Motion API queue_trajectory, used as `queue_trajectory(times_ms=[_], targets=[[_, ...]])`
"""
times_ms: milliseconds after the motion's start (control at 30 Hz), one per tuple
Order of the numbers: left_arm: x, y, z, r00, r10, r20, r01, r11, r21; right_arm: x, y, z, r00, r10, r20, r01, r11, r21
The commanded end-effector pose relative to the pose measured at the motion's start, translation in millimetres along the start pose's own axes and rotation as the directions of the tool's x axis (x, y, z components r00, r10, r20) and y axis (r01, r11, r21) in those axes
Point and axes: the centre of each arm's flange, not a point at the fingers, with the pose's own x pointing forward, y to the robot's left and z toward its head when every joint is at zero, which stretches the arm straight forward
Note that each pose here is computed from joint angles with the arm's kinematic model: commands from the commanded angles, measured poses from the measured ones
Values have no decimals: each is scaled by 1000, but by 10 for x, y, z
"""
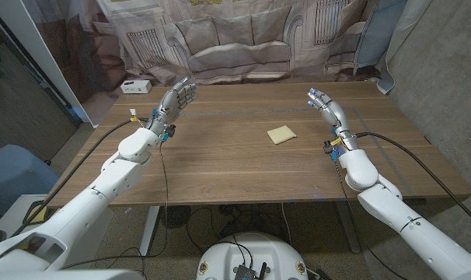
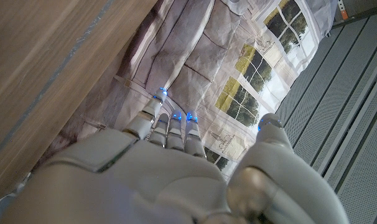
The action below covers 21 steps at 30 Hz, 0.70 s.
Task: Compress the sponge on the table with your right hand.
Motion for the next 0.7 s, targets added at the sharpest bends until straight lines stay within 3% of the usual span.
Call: queue_trajectory(times_ms=[33, 333, 700], targets=[[-11, 0, 27, 1000, -8, 12, 8, 1000, 4, -68, 38, 117, 1000, -20, 20, 22, 994, -104], [-15, -54, 68, 999, -22, 25, 22, 1000, 9, -106, 49, 185, 999, -31, 14, 34, 972, -232], [-36, -109, 44, 999, -31, 17, 31, 999, 11, -123, 77, 227, 999, -27, 19, 31, 956, -291]])
